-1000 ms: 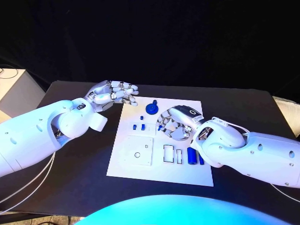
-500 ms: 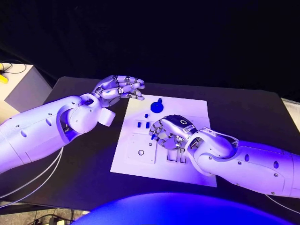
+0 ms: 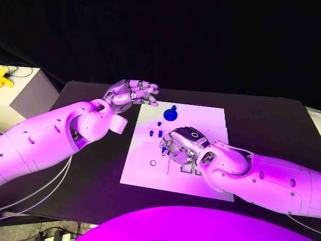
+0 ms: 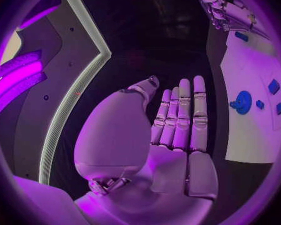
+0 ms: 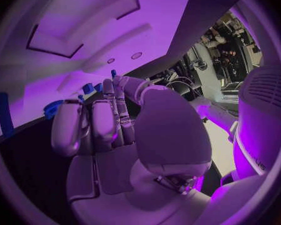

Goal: Assemble the parts on the task board

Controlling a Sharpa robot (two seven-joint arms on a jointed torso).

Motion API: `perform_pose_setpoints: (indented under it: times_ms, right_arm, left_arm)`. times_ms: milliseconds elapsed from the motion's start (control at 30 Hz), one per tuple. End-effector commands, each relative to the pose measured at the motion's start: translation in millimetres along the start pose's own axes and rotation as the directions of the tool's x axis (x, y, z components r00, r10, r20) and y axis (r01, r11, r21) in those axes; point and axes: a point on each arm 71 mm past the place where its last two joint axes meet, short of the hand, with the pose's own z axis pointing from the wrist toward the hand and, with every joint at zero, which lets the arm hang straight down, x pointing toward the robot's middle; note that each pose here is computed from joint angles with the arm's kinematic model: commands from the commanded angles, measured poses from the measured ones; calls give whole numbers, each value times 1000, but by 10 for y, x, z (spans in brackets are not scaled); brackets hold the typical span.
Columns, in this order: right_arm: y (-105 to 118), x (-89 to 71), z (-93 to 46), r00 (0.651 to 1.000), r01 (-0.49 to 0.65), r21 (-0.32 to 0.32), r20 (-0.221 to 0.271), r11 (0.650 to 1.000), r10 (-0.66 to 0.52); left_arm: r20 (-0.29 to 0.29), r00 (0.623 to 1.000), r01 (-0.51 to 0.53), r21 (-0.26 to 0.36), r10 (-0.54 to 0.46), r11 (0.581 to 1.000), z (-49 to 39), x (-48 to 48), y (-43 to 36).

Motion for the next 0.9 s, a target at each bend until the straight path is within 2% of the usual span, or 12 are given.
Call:
perform_pose_setpoints:
  times_ms: [33, 900]
  right_arm:
    - [23, 22, -5, 999, 27, -16, -17, 1000, -27]
    - [-7, 98, 11, 998, 50, -10, -41, 999, -51]
  left_arm:
    - [-1, 1000, 11, 14, -11, 1000, 6, 10, -6]
    - [-10, 1000, 14, 7, -14, 1000, 9, 9, 5]
